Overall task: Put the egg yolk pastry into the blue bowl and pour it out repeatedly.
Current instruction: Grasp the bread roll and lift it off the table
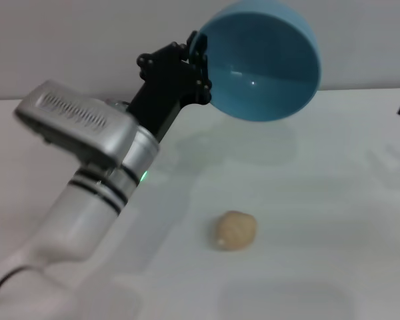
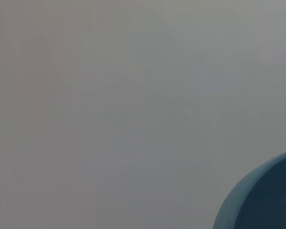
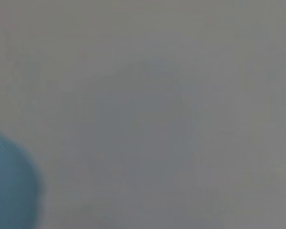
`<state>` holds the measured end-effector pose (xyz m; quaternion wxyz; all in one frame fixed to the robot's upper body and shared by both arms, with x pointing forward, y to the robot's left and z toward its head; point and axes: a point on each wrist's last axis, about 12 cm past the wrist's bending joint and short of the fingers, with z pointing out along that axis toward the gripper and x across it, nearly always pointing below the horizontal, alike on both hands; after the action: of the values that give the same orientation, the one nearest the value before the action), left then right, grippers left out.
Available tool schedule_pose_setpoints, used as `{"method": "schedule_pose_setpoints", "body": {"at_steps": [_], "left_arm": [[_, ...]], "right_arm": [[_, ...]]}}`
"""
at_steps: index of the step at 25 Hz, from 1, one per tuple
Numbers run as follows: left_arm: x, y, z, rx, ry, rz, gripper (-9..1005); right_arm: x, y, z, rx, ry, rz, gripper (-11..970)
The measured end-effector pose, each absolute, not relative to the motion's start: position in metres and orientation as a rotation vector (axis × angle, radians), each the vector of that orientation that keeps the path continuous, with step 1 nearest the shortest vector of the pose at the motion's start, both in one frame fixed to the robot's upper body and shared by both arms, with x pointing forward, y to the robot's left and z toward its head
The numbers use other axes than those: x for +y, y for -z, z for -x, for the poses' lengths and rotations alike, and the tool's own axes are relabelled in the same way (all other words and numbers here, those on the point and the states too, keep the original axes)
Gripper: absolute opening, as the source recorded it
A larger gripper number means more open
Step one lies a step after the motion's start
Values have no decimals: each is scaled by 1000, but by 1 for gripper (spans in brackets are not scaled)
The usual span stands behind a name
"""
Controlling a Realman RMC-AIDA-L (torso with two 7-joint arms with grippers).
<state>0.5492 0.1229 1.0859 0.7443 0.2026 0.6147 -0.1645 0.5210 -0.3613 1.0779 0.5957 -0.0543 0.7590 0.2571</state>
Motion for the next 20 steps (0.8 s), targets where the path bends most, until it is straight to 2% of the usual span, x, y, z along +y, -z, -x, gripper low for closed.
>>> {"method": "schedule_pose_setpoints", "body": {"at_steps": [5,13,20], "left_arm": [[123,-1092,-584,1632,359,-424,11],[136,-1106,-612,1874,385,-414,11],[147,-1112,-633,2169,401,-536,10]], "right_arm": [[-339,-1079,-532,1783,-647,227,495],[-307,-1077,-556,1997,-703,417,494],[-279,-1087,-570,2143,-690,585,495]]}}
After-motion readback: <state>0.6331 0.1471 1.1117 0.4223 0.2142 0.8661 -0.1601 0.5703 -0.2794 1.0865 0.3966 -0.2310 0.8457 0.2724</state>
